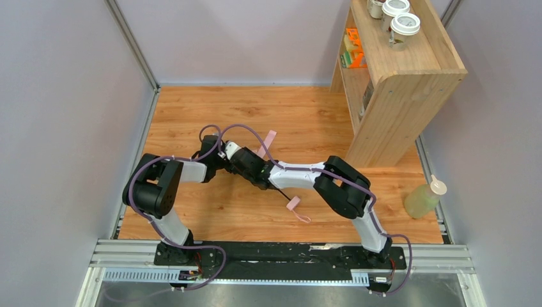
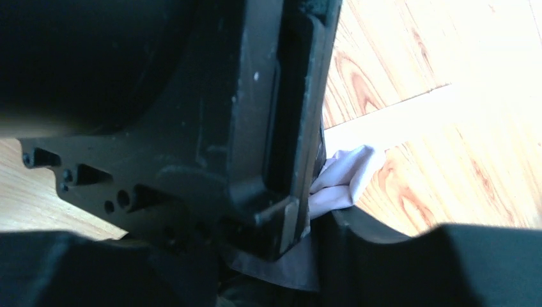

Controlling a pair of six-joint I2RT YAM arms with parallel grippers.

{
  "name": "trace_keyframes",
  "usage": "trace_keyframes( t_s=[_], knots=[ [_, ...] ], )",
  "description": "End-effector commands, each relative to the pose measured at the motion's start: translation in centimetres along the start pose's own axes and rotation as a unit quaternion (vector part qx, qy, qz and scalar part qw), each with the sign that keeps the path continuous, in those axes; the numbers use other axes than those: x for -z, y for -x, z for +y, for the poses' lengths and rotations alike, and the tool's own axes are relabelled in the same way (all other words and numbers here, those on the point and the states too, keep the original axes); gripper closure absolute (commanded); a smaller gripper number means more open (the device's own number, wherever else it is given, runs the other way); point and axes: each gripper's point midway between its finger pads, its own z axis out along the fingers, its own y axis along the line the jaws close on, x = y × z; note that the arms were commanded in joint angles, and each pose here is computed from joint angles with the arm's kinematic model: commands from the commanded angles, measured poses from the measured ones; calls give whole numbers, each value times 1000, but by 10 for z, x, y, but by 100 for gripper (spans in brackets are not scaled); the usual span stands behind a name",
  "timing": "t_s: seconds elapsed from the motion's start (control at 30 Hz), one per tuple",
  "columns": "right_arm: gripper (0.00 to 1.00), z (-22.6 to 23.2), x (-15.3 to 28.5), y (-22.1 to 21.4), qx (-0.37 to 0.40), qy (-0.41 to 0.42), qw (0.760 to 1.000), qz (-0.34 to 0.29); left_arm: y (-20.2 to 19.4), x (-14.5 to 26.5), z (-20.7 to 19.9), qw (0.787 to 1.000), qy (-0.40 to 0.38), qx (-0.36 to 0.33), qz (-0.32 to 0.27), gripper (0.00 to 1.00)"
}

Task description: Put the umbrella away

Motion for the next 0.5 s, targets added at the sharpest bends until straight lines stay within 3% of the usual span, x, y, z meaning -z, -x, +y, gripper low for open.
trace_keyframes(
  t_s=[0.0, 0.13, 0.33, 0.47],
  knots=[
    [61, 10, -18, -72, -37, 17, 994, 100, -64, 20, 113, 976, 196, 21, 90, 93],
    [56, 15, -12, -100, -78, 37, 988, 131, -61, 19, 107, 978, 186, 16, 89, 93],
    [100, 26, -6, -113, -102, 85, 978, 162, -58, 18, 97, 981, 173, 10, 89, 93],
    [100, 33, -3, -115, -98, 111, 976, 158, -54, 19, 94, 982, 173, 1, 82, 92]
  ],
)
